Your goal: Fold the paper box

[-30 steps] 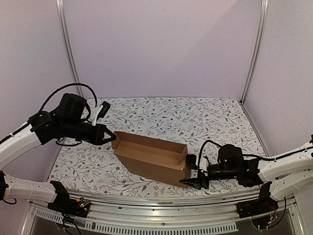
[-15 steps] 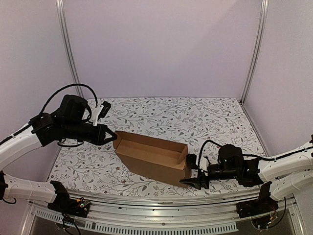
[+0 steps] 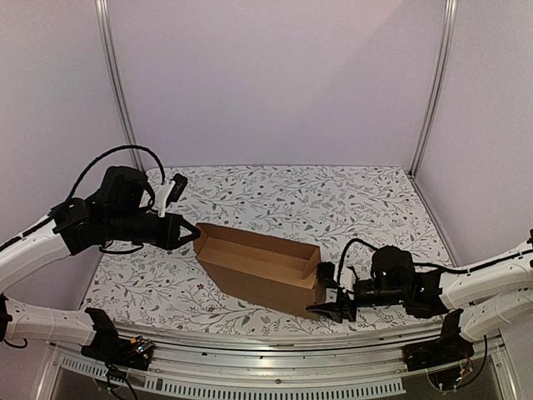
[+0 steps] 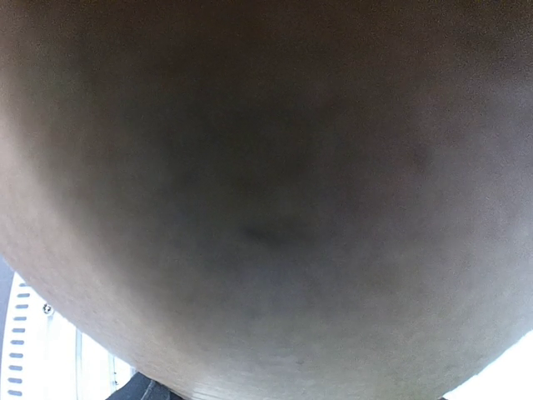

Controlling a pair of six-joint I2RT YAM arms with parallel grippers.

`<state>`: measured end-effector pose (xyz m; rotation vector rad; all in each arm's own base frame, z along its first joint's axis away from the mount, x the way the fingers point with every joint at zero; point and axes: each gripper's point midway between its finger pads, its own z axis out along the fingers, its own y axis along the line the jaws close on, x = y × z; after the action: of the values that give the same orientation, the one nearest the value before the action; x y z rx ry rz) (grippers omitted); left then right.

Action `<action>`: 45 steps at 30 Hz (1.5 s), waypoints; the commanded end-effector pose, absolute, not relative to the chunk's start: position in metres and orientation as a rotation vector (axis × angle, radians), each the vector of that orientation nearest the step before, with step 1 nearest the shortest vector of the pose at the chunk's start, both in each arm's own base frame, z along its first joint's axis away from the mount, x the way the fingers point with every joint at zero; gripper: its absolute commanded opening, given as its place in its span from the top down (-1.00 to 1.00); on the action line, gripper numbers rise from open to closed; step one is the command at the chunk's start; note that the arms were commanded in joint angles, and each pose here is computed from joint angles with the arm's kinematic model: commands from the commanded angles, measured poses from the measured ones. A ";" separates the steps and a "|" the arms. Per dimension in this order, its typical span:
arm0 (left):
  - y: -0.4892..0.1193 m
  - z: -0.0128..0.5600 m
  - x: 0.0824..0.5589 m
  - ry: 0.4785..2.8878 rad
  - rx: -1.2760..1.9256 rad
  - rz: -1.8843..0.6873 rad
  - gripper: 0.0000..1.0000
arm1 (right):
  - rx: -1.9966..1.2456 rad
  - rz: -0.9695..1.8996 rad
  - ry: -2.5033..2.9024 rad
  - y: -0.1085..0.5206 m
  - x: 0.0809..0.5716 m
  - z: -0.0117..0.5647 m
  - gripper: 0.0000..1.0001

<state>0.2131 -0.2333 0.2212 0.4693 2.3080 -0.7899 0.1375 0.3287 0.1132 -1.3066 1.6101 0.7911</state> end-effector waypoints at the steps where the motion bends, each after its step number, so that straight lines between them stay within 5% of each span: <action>1: -0.245 0.187 0.178 2.434 0.594 -0.862 1.00 | -1.293 0.725 1.647 0.324 0.145 0.106 0.56; 19: -0.243 0.185 0.178 2.435 0.593 -0.824 1.00 | -1.161 0.702 1.648 0.315 0.156 0.129 -0.22; 45: -0.238 0.162 0.180 2.476 0.631 -0.586 1.00 | -1.095 0.689 1.712 0.309 0.162 0.119 -0.24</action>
<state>0.2175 -0.2441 0.2164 0.4746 2.2620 -0.6634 0.1399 0.3178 0.1173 -1.2245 1.6633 0.7718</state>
